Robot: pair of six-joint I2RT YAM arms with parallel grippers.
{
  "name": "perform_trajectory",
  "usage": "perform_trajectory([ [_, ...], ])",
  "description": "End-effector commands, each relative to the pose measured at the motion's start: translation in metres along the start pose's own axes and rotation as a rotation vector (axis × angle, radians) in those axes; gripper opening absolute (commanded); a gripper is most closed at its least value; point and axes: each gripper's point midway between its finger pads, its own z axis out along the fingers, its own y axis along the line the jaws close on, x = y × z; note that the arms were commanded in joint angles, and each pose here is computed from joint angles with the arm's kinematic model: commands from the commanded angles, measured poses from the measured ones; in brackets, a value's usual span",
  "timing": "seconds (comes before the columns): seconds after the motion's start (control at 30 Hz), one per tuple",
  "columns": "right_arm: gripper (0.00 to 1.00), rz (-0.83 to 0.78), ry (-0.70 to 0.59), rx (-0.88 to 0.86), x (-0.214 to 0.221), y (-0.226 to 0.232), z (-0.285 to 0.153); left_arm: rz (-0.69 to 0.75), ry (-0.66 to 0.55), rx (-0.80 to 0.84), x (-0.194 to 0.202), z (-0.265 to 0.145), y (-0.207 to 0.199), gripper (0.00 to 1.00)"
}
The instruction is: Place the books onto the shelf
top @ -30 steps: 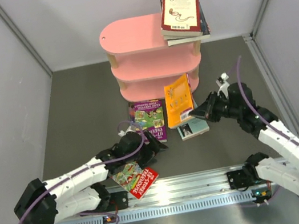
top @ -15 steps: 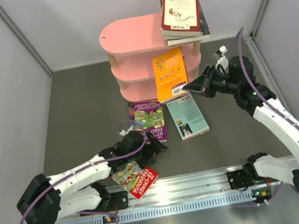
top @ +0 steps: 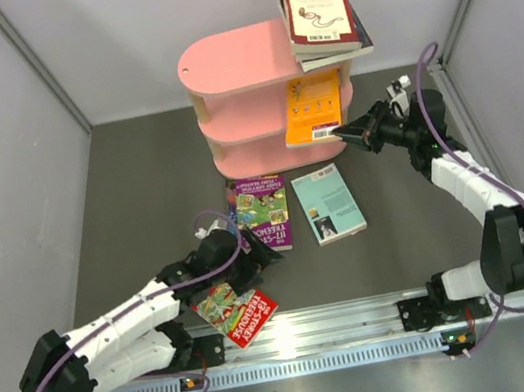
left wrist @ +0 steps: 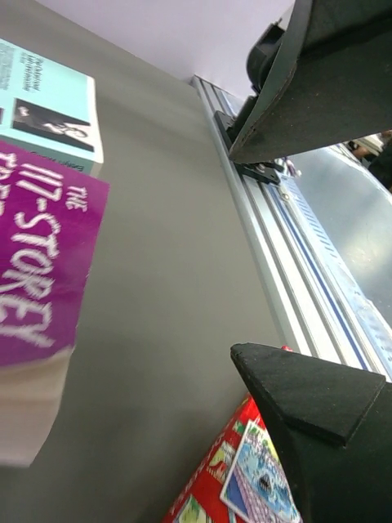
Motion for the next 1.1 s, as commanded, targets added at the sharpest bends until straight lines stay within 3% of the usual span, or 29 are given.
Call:
perform_trajectory([
  [0.0,0.00,-0.039,-0.107,-0.092,-0.048,0.030,0.010,-0.040,-0.038,-0.032,-0.013,-0.002,0.013,0.96],
  [0.27,0.00,-0.002,-0.037,-0.105,-0.052,0.040,0.018,-0.050,-0.038,-0.046,-0.027,0.006,0.014,0.96],
  [0.4,0.00,0.035,-0.078,-0.073,-0.079,0.025,0.018,-0.054,-0.019,-0.037,-0.028,0.014,0.009,0.96],
  [0.73,0.00,0.108,-0.039,0.021,-0.112,-0.014,0.030,-0.044,0.015,-0.046,-0.028,0.022,0.000,0.95],
  [0.83,0.15,0.117,-0.036,0.033,-0.112,-0.018,0.028,-0.051,0.006,-0.045,-0.029,0.020,0.000,0.95],
  [0.87,0.32,0.126,-0.033,0.046,-0.111,-0.020,0.027,-0.058,0.001,-0.045,-0.030,0.019,0.000,0.95],
  [0.97,0.62,0.119,-0.043,0.069,-0.111,-0.023,0.020,-0.078,-0.011,-0.036,-0.030,0.017,0.001,0.95],
  [1.03,0.72,0.148,-0.054,0.100,-0.110,-0.032,0.011,-0.086,-0.010,-0.029,-0.029,0.015,0.001,0.95],
  [1.07,0.84,0.144,-0.064,0.099,-0.111,-0.030,0.006,-0.091,-0.012,-0.029,-0.029,0.015,0.002,0.95],
])
